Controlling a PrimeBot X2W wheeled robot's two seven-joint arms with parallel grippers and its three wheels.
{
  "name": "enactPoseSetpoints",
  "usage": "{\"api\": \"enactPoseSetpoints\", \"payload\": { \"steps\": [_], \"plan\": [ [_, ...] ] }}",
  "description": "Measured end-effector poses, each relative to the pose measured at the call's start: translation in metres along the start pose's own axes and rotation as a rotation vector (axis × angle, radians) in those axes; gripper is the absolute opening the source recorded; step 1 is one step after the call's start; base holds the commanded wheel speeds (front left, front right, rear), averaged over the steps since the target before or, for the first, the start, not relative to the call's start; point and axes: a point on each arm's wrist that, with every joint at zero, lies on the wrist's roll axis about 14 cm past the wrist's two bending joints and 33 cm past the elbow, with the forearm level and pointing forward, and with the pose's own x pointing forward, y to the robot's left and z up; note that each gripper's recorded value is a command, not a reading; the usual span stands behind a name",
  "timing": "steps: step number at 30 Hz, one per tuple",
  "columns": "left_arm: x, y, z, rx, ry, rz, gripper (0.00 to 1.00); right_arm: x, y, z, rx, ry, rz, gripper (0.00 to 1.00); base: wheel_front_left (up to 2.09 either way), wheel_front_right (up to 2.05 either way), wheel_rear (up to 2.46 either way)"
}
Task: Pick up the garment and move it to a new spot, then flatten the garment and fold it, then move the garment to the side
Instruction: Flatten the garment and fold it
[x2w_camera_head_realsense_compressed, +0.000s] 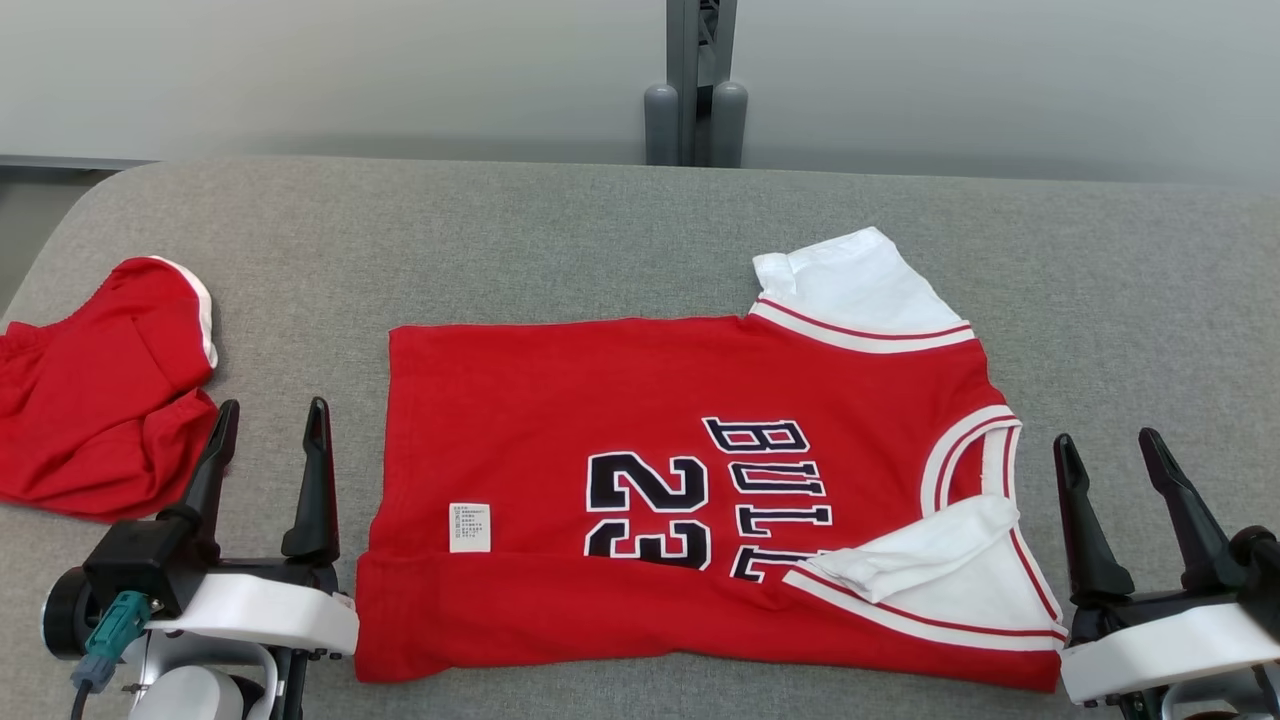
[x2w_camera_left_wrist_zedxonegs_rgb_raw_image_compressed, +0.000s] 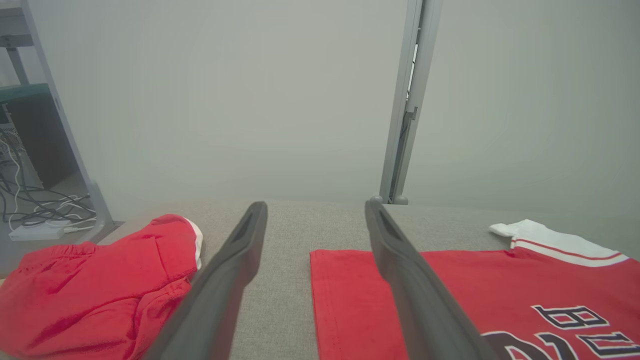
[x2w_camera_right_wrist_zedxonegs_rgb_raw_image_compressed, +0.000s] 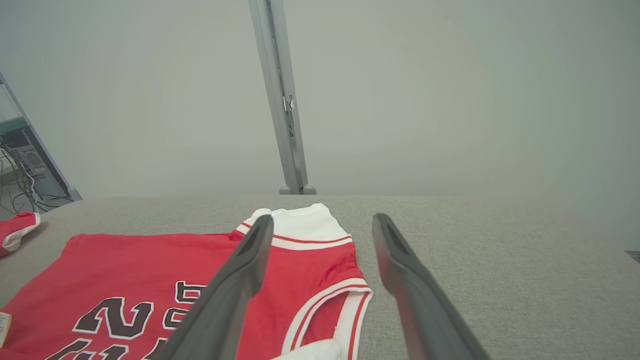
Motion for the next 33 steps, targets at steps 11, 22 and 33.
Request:
{"api": "enactPoseSetpoints", "payload": {
  "steps": [11, 22, 33],
  "plan": [
    [0.003, 0.001, -0.003, -0.001, -0.002, -0.007, 1.00, 0.000, 0.001, -0.004, 0.009, 0.011, 0.001, 1.00, 0.00, 0.00, 0.00],
    [0.064, -0.018, -0.018, 0.016, 0.069, -0.130, 1.00, 0.018, 0.004, -0.020, 0.023, 0.050, 0.013, 1.00, 0.00, 0.00, 0.00],
    [0.124, -0.012, -0.101, 0.020, 0.367, -0.190, 1.00, 0.035, -0.014, -0.052, 0.039, 0.102, -0.031, 1.00, 0.00, 0.00, 0.00]
  ]
}}
